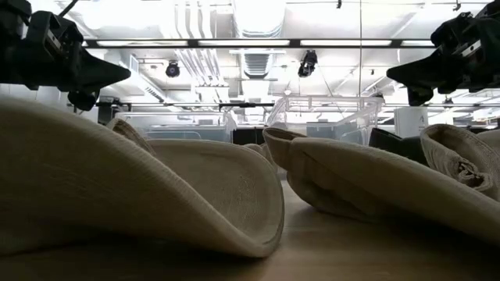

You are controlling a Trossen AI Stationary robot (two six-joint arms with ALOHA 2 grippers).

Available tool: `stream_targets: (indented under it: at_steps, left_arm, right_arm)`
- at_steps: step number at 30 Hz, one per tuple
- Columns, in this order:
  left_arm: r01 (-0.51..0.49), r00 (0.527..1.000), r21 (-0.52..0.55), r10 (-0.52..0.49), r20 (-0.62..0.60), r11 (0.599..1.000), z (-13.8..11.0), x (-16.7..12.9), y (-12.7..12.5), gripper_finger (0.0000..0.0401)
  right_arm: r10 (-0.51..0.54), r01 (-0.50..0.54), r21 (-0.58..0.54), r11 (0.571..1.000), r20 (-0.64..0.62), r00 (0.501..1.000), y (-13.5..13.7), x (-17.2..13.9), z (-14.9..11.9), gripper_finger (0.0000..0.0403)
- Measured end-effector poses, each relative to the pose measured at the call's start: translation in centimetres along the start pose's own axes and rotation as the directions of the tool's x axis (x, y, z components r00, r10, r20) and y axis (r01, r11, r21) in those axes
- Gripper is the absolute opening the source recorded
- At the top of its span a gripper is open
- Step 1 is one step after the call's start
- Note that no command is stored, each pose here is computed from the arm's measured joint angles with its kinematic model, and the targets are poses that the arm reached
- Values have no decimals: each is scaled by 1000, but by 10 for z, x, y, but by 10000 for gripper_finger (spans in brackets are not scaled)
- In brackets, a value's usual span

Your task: Pick & Place hat

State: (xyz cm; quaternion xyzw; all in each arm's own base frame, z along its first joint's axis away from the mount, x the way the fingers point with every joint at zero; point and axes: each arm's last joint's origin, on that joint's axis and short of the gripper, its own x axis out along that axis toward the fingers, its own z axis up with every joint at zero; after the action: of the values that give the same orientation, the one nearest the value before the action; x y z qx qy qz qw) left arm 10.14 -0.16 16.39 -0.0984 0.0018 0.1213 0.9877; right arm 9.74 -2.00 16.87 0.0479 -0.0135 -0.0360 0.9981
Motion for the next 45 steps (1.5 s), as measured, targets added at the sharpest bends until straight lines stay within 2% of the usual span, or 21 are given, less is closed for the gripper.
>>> stream_targets:
  at_steps: [25, 33, 35, 38, 40, 43, 45]
  left_arm:
    - [0, 1000, 0, 0, 0, 1000, 0, 0, 0, 0]
    - [0, 1000, 0, 0, 0, 1000, 0, 0, 0, 0]
    - [0, 1000, 0, 0, 0, 1000, 0, 0, 0, 0]
    - [0, 1000, 0, 0, 0, 1000, 0, 0, 0, 0]
    - [0, 1000, 0, 0, -1, 1000, 0, 0, 0, 0]
    - [0, 1000, 0, 0, 0, 1000, 0, 0, 0, 0]
    - [0, 1000, 0, 0, 0, 1000, 0, 0, 0, 0]
  right_arm:
    - [0, 0, -6, 1000, 3, 1000, 0, 0, 0, 9]
    - [5, -7, 78, 997, 35, 999, 0, 0, 3, 9]
    - [24, -31, 192, 981, 36, 999, 1, 0, 4, 9]
    - [35, -49, 395, 918, 44, 998, 1, 0, 5, 9]
    - [90, -106, 428, 898, 58, 994, 3, 0, 6, 8]
    - [238, -254, 419, 872, 91, 967, 8, -2, 11, 8]
    - [285, -318, 404, 858, 140, 948, 10, -3, 17, 8]
